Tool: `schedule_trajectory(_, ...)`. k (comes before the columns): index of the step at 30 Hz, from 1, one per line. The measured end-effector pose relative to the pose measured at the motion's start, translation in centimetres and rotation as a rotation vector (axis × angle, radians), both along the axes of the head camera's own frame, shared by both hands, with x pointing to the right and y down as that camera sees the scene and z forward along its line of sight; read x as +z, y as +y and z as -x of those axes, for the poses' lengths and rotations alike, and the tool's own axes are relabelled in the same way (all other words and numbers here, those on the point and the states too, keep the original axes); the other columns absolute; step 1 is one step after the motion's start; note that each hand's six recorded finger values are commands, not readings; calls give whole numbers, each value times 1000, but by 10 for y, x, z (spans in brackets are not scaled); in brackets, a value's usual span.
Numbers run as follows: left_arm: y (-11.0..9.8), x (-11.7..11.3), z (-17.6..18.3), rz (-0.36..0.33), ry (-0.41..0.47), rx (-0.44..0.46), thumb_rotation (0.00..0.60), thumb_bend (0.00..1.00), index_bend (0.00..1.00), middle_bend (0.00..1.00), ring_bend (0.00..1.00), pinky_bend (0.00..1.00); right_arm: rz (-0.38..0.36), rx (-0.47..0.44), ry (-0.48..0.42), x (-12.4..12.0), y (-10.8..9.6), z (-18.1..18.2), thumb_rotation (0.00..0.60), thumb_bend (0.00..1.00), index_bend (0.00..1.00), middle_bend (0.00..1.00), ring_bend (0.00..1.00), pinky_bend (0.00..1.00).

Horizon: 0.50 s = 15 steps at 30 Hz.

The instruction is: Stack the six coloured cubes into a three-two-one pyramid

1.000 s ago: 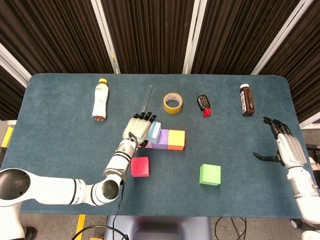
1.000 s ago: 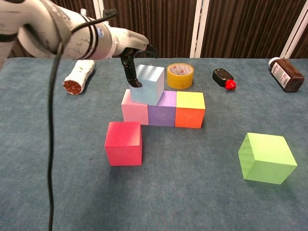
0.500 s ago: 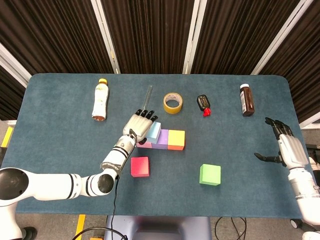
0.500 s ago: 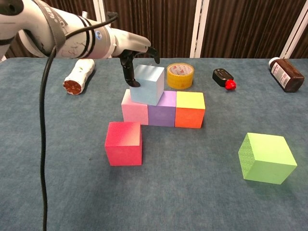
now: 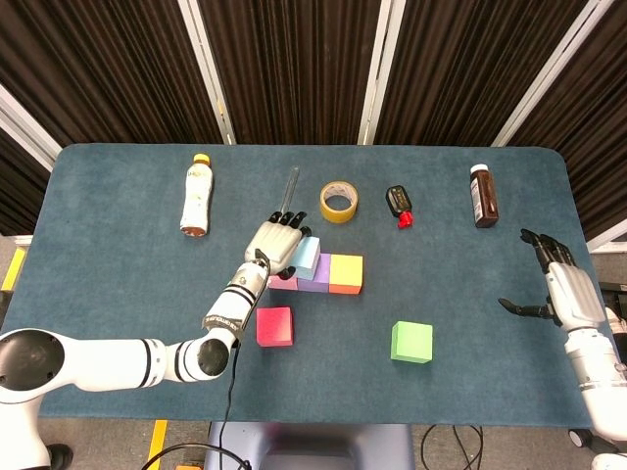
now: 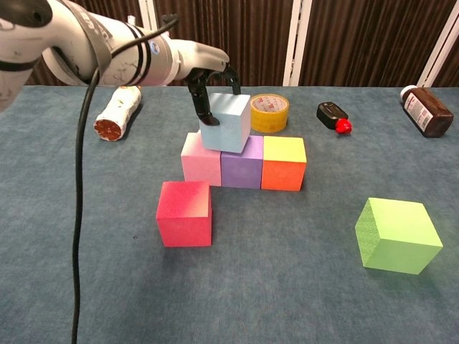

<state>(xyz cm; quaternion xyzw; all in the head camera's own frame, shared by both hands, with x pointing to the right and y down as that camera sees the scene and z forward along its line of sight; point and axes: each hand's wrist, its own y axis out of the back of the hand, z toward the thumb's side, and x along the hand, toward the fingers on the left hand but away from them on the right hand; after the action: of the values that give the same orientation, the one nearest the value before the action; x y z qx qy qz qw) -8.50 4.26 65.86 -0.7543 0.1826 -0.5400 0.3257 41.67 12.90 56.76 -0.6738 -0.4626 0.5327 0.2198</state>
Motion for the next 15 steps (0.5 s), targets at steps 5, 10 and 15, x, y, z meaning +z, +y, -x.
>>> schedule_trajectory(5,0,-5,2,22,18,-69,600,348,315,13,0,81,2,-3,-3,-1,1,0,600,245,86,225,85,164)
schedule_trajectory(10,5,-4,3,43,7,-118,600,347,290,16,0,89,4,-5,-5,-2,1,0,600,244,82,224,86,164)
schedule_trajectory(15,8,-1,1,40,-12,-119,600,348,278,17,0,89,5,-4,-6,-2,2,0,600,245,80,225,85,164)
